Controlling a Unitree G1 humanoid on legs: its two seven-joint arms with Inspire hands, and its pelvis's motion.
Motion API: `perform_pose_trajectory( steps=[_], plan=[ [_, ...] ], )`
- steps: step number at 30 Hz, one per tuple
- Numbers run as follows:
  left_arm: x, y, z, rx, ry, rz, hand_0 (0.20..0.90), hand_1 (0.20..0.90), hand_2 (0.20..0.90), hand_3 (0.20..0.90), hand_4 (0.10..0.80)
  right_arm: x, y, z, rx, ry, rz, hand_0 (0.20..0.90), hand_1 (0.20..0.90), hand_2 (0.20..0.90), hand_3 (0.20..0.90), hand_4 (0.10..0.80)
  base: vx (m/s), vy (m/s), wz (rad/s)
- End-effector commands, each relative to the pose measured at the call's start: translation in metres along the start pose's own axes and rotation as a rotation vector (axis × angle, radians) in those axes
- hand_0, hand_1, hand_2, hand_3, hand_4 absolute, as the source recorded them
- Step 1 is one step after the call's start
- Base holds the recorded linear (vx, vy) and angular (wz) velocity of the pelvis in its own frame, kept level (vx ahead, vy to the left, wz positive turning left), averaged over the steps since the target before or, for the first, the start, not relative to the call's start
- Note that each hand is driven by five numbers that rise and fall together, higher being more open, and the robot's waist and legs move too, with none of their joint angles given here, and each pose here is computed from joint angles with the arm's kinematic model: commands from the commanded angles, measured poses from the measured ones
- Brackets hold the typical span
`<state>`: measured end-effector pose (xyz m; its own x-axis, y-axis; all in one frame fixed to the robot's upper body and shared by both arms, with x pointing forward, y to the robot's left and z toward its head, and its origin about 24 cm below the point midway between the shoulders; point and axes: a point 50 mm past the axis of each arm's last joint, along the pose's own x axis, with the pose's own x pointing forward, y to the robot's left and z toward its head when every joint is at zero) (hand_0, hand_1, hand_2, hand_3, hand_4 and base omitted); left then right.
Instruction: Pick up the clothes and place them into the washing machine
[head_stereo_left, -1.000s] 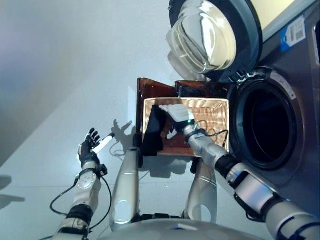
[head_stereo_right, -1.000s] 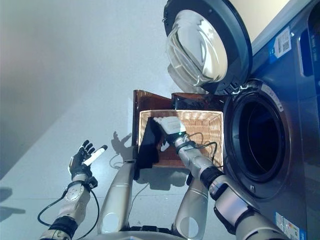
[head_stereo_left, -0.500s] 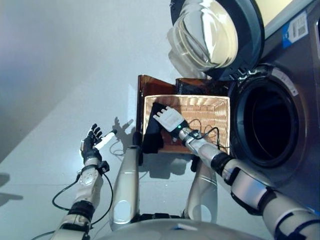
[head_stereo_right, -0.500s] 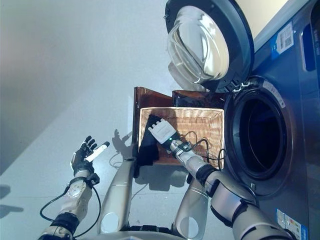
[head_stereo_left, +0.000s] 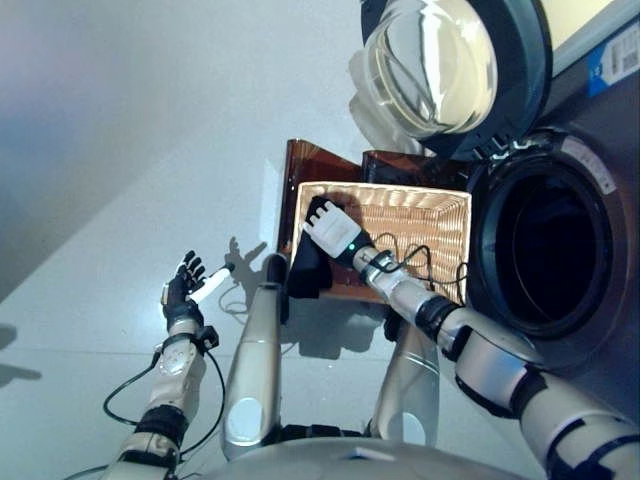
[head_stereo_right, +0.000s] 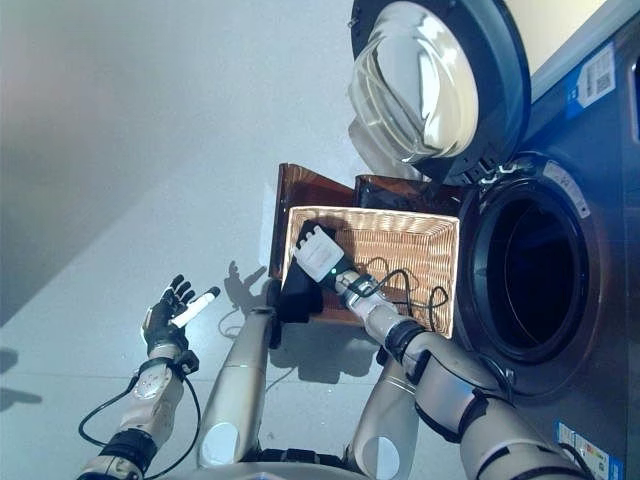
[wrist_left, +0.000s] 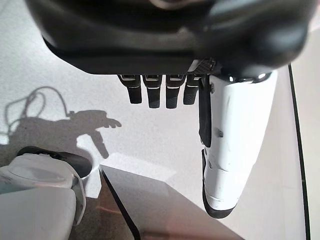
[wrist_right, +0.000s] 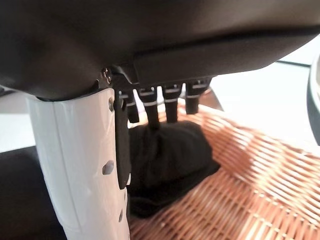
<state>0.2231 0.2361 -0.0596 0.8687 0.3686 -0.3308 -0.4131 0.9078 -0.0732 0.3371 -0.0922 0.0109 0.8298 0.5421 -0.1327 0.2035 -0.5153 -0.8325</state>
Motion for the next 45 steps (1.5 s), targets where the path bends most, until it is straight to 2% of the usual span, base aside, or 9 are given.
perform_pose_trajectory(
  steps=[1, 24, 45],
  plan=[
    [0.0, 0.028, 0.025, 0.048, -0.136, 0.049, 0.9, 0.9, 0.9, 0.9, 0.8, 0.017, -0.038, -0.002, -0.003, 0.013, -0.215, 0.9, 0.9, 0.9, 0.9, 0.8, 0.0, 0.0, 0.0],
    [-0.002, 0.022, 0.023, 0.05, -0.133, 0.003, 0.9, 0.9, 0.9, 0.9, 0.8, 0.012, -0.029, -0.009, -0.024, 0.018, -0.216, 0.9, 0.9, 0.9, 0.9, 0.8, 0.0, 0.0, 0.0],
    [-0.009, 0.039, 0.027, 0.049, -0.145, 0.013, 0.9, 0.9, 0.9, 0.9, 0.8, 0.018, -0.028, -0.021, -0.097, 0.03, -0.145, 0.9, 0.9, 0.9, 0.9, 0.8, -0.001, -0.006, 0.05]
  ],
)
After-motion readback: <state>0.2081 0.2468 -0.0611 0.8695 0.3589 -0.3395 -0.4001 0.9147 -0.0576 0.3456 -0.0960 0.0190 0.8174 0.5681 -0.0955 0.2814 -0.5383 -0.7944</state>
